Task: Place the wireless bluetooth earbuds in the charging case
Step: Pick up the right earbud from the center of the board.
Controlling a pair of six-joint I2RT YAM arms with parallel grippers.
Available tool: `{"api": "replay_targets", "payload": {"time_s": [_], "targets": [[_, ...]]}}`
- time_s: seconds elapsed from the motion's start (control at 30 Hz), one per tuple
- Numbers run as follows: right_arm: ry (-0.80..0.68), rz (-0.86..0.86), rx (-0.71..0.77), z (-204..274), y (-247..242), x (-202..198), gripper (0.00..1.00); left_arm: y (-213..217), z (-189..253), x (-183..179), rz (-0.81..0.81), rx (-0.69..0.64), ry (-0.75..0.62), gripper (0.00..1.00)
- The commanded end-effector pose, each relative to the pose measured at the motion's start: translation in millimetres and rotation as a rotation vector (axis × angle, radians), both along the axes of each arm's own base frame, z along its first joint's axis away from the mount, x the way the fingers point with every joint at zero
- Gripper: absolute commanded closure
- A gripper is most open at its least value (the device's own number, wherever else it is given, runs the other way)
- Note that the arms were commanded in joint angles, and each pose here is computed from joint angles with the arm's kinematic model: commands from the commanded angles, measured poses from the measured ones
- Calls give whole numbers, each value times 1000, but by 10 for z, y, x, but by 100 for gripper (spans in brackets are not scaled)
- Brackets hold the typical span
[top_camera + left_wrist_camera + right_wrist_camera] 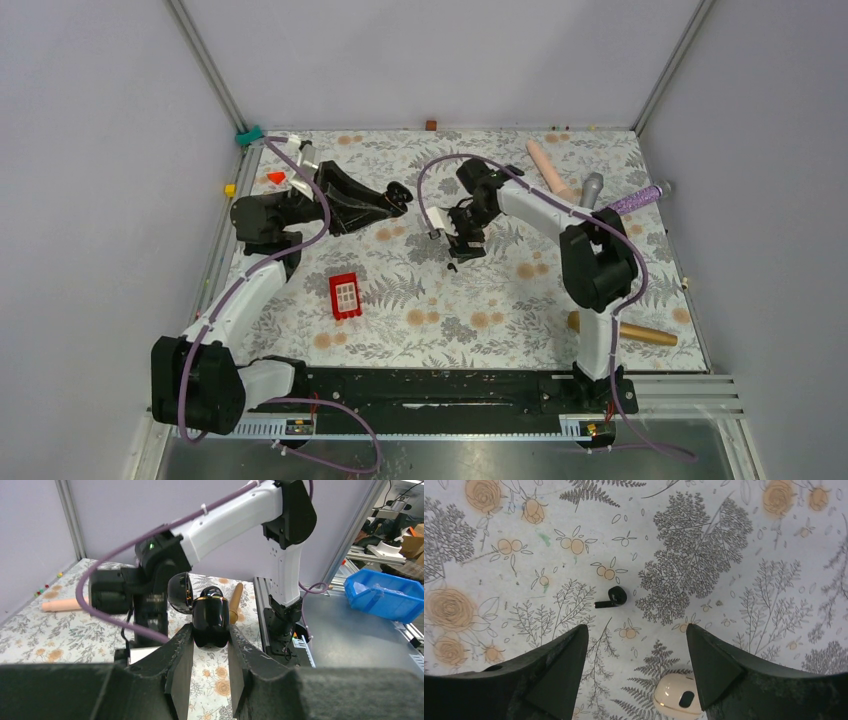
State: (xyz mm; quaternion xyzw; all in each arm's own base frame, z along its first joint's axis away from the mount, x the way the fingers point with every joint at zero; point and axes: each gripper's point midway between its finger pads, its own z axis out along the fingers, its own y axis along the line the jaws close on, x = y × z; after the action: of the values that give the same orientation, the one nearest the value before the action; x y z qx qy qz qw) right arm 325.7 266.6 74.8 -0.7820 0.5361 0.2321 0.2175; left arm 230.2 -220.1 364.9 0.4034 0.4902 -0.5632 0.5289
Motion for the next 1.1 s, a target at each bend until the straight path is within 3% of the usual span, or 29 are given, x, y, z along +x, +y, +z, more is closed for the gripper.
{"api": "replay_targets", "payload": {"time_s": [0.0, 0.1, 0.27, 1.07], "targets": [[-113, 134, -80, -192, 136, 56, 21, 60, 292, -160, -5, -35, -131, 100], [-123, 157, -120, -294, 158, 53, 26, 67, 293, -163, -1, -37, -133, 100], [-107, 163, -153, -388, 170, 37, 47, 69, 287, -159, 2, -39, -130, 100], [-62, 234, -224, -575, 167, -135, 54, 62, 260, -105, 8, -43, -117, 100]]}}
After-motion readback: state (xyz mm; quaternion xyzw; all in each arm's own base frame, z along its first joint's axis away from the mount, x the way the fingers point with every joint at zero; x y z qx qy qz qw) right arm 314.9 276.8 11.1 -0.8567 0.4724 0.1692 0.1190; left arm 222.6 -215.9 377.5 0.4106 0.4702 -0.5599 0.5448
